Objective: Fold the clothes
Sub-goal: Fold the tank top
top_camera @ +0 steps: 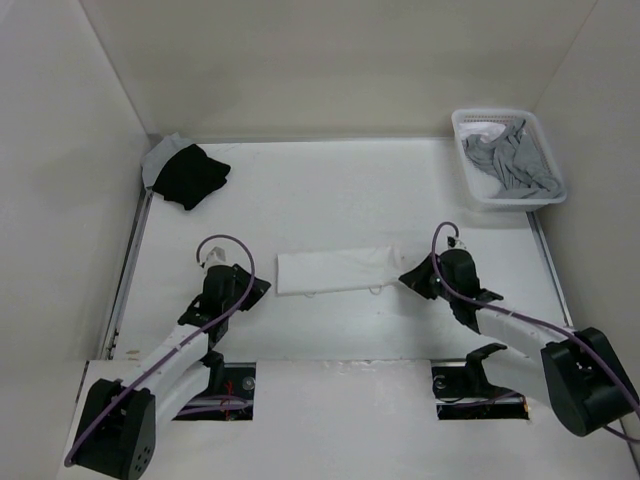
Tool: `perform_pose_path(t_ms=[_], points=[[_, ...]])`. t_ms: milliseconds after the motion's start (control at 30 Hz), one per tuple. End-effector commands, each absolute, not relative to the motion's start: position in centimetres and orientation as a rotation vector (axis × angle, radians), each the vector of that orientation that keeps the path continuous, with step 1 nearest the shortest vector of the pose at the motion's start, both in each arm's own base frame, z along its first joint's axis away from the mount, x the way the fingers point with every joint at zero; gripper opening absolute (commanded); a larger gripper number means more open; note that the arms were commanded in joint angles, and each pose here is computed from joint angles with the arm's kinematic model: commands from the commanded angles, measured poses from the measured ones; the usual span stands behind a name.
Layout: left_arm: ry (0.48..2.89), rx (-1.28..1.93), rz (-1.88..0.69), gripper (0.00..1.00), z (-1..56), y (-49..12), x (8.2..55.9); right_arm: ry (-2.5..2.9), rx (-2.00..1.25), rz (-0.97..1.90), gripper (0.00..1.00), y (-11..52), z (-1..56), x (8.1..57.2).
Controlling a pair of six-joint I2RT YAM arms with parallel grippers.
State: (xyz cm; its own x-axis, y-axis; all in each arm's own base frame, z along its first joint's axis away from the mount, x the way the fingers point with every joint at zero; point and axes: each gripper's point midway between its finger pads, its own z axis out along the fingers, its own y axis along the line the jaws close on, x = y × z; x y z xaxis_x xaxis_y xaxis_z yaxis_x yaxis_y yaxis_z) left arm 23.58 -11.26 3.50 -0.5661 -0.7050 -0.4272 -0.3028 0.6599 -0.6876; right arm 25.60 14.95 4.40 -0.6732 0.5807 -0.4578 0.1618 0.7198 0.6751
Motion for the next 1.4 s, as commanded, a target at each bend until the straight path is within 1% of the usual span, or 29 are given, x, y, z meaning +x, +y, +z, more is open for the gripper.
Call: perform_pose_path(t_ms=[0,33,67,100,167,200,267,333,400,433,533,633,767,967,1233,1300,1333,1367], points=[[2.133,-0.76,-0.738,0.24,4.3,-11.2,24.0,2.25,0.547,0.812,0.23,15.7,4.9,24.9],[2.13,-0.759,-0.732,0.25,4.4,-11.1,24.0,2.236,0.54,0.802,0.29,15.6,5.6,24.9],[2.125,-0.756,-0.73,0.25,4.8,-11.1,24.1,2.213,0.534,0.779,0.32,15.3,6.4,25.2],[2.108,-0.753,-0.726,0.25,5.4,-10.9,24.4,2.188,0.518,0.753,0.34,15.0,7.3,25.5],[2.068,-0.722,-0.738,0.23,7.4,-11.3,25.2,2.132,0.476,0.704,0.34,14.7,9.5,26.3],[2.056,-0.696,-0.748,0.23,8.4,-11.8,25.7,2.112,0.451,0.684,0.32,14.8,10.3,26.7],[2.04,-0.653,-0.76,0.23,10.1,-13.1,26.7,2.106,0.393,0.658,0.23,15.5,11.3,27.7],[2.036,-0.584,-0.793,0.23,11.5,-15.8,27.9,2.126,0.325,0.63,0.12,16.8,11.6,29.3],[2.044,-0.545,-0.812,0.23,11.7,-17.8,28.7,2.125,0.302,0.632,0.07,17.7,11.8,30.6],[2.05,-0.527,-0.824,0.22,11.6,-18.8,29.1,2.12,0.297,0.635,0.07,18.1,11.9,31.4],[2.057,-0.52,-0.827,0.21,10.1,-20.2,30.5,2.126,0.301,0.651,0.06,19.0,11.3,33.1],[2.072,-0.562,-0.799,0.2,8.0,-19.4,31.4,2.18,0.338,0.617,0.06,18.5,9.1,34.0],[2.093,-0.623,-0.746,0.2,5.8,-17.3,31.7,2.223,0.411,0.572,0.06,17.2,6.7,33.7],[2.119,-0.669,-0.693,0.2,3.7,-15.1,31.8,2.189,0.499,0.515,0.06,15.0,5.8,33.4],[2.123,-0.658,-0.657,0.2,3.1,-14.1,32.8,2.193,0.536,0.5,0.07,14.4,5.0,33.3],[2.111,-0.653,-0.677,0.2,3.7,-14.1,33.0,2.173,0.529,0.533,0.09,14.7,5.8,33.2],[2.099,-0.649,-0.687,0.2,4.1,-14.1,33.2,2.153,0.527,0.546,0.12,14.6,6.5,33.1],[2.083,-0.642,-0.697,0.21,4.8,-14.0,33.4,2.13,0.528,0.554,0.17,14.5,7.3,32.9]])
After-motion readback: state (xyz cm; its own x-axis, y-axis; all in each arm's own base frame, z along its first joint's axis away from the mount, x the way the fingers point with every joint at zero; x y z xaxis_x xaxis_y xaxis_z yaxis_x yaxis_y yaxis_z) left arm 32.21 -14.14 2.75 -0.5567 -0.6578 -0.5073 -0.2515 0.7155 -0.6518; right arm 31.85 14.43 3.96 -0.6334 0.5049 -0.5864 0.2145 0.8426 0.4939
